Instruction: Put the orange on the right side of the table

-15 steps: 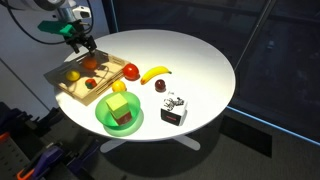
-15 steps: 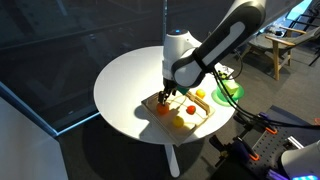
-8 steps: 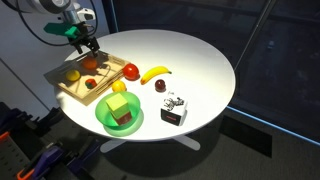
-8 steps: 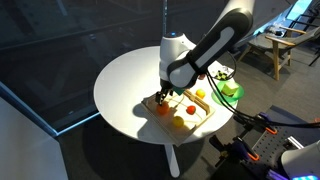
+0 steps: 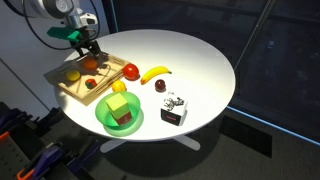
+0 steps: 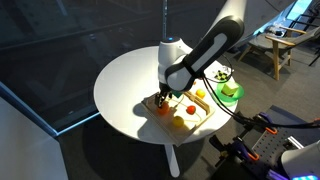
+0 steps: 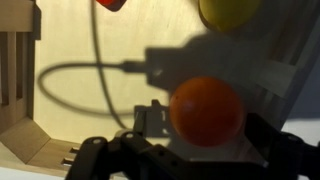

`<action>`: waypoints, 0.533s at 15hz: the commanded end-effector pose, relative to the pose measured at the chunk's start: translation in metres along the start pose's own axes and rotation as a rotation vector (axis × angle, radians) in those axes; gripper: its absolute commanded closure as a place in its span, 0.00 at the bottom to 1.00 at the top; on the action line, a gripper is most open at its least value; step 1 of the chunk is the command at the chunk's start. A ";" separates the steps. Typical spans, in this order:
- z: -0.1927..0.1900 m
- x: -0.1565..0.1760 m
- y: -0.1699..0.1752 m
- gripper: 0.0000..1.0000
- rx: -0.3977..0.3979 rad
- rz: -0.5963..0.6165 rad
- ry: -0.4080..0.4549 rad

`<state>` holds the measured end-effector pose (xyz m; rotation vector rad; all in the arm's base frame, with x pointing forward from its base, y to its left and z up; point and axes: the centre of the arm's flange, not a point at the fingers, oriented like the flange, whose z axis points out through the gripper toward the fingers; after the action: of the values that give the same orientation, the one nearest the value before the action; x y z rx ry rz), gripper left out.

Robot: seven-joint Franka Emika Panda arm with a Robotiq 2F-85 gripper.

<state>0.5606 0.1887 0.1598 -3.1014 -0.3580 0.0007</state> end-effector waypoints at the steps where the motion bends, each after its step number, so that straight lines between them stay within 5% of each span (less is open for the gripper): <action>1: 0.002 0.009 -0.006 0.00 -0.002 -0.001 -0.004; 8: 0.007 0.008 -0.007 0.00 -0.002 -0.005 -0.013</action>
<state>0.5597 0.1954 0.1526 -3.0991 -0.3740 0.0128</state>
